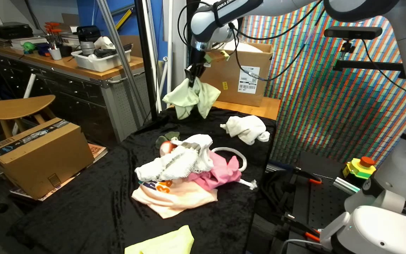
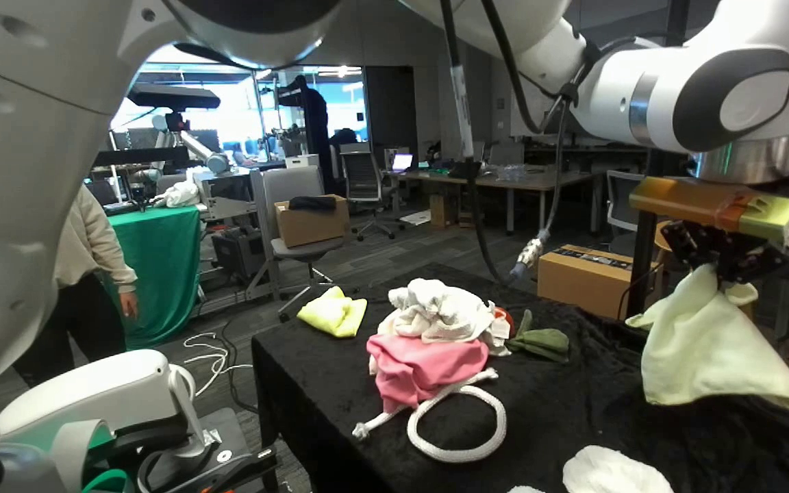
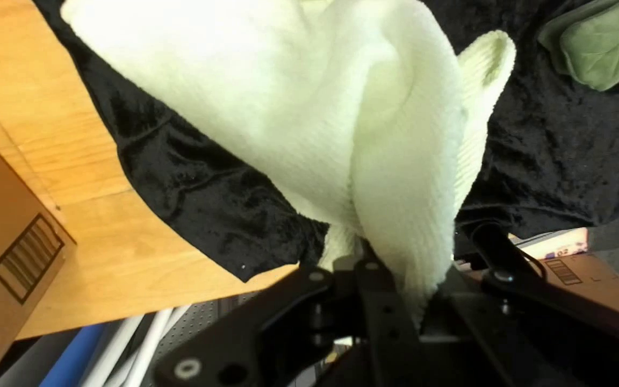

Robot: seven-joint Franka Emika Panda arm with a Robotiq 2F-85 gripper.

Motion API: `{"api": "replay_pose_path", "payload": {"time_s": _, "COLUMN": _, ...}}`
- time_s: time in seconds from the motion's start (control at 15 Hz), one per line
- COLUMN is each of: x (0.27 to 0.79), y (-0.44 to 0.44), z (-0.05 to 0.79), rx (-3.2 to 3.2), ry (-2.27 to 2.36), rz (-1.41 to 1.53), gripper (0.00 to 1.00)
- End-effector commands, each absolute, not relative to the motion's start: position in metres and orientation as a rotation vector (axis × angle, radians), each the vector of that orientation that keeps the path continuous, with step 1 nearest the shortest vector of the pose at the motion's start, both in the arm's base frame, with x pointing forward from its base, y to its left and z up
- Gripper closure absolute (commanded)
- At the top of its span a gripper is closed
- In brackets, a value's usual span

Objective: Put all the items on the table in one place

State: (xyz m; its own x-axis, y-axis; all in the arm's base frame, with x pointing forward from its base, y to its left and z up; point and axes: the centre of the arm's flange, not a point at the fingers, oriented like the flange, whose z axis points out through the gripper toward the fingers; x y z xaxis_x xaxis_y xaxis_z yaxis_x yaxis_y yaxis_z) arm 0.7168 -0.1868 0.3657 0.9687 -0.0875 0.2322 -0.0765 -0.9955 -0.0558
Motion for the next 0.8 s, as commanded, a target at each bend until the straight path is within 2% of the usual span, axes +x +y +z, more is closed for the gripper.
{"api": "replay_pose_path", "payload": {"time_s": 0.0, "x": 0.689, "y": -0.161, "z": 0.425, "rx": -3.082, "ry": -0.047, "rz": -0.357, "gripper": 0.90}}
{"api": "replay_pose_path", "payload": {"time_s": 0.4, "x": 0.684, "y": -0.076, "z": 0.476, "rx": -3.081, "ry": -0.513, "rz": -0.260, "gripper": 0.90}}
{"api": "replay_pose_path", "payload": {"time_s": 0.73, "x": 0.694, "y": 0.019, "z": 0.468, "rx": -2.972, "ry": -0.906, "rz": -0.175, "gripper": 0.92}}
